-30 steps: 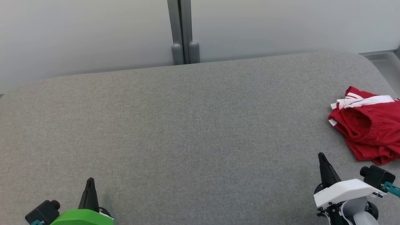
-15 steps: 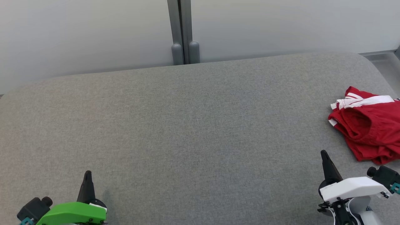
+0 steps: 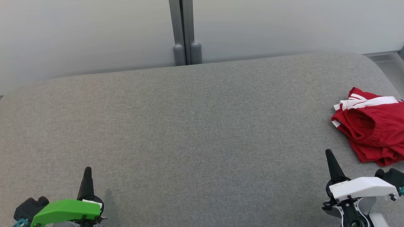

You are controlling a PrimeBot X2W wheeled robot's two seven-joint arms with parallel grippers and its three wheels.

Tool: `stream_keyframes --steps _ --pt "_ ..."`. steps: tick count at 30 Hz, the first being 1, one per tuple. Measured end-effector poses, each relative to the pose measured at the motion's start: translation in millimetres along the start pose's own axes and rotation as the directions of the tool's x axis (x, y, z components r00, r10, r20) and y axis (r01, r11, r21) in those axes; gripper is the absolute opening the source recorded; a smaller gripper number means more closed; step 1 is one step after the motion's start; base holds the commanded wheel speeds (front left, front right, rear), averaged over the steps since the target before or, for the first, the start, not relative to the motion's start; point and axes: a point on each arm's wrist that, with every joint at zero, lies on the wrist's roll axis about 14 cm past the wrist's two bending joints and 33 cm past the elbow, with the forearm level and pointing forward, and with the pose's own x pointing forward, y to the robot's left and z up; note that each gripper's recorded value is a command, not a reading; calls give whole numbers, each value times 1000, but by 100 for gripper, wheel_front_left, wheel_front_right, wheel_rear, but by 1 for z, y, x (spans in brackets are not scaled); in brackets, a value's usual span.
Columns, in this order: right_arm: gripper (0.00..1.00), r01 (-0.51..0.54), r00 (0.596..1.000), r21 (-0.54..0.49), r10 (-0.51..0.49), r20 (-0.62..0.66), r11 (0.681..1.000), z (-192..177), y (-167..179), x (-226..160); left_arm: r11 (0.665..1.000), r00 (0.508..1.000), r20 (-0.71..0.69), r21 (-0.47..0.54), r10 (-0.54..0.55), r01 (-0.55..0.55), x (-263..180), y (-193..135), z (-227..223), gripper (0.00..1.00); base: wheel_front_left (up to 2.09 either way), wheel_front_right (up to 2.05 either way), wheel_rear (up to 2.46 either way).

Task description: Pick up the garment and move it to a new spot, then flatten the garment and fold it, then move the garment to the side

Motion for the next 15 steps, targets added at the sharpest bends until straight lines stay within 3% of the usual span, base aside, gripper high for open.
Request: stream_keyframes --steps 15 --pt "0 -17 1000 150 17 3 989 4 5 1 988 1000 7 -152 -26 27 5 -9 6 0 0 0 0"
